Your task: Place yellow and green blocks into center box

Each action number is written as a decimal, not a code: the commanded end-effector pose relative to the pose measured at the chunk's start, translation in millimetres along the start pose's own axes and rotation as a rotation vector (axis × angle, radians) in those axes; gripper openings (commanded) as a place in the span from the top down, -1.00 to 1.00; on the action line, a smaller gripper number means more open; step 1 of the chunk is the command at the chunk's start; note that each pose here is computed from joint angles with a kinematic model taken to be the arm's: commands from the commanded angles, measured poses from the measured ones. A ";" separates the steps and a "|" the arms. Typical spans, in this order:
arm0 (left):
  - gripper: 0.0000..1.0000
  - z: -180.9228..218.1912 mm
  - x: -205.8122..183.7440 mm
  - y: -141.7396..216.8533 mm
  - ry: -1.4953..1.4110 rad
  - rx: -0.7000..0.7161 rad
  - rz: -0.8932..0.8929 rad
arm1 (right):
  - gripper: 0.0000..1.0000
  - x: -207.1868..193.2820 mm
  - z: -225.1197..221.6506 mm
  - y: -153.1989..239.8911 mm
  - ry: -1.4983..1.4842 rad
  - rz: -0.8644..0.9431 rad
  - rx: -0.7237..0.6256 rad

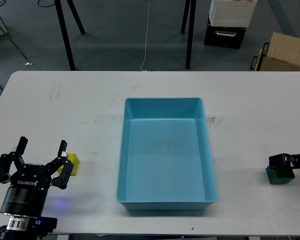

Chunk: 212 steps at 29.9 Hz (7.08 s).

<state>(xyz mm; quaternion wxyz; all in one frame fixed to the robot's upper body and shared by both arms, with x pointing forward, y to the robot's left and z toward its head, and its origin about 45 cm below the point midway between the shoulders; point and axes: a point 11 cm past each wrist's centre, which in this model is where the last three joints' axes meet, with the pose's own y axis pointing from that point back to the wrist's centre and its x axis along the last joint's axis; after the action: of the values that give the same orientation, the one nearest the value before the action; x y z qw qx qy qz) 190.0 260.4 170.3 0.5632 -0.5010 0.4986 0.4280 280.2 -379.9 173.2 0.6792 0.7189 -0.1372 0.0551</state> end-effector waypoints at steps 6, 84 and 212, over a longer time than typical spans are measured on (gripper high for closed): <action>-1.00 -7.7 6.6 1.6 0.020 0.007 0.018 | -0.54 -5.2 -3.6 -9.6 -0.042 0.047 0.022; -1.00 -11.1 10.3 -4.7 0.002 0.019 0.015 | -0.42 226.5 -283.9 135.7 -0.447 0.297 0.806; -1.00 29.5 -40.4 -131.9 -2.406 2.122 -0.437 | -0.96 -97.7 33.5 18.9 -2.298 0.057 1.728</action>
<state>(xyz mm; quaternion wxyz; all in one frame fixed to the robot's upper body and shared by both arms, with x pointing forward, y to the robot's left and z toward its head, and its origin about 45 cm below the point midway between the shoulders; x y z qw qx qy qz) 322.7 260.7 240.7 -0.7340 -0.6338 0.2396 0.0466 178.3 -401.2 164.1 -0.4494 0.5411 -0.5360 -0.4668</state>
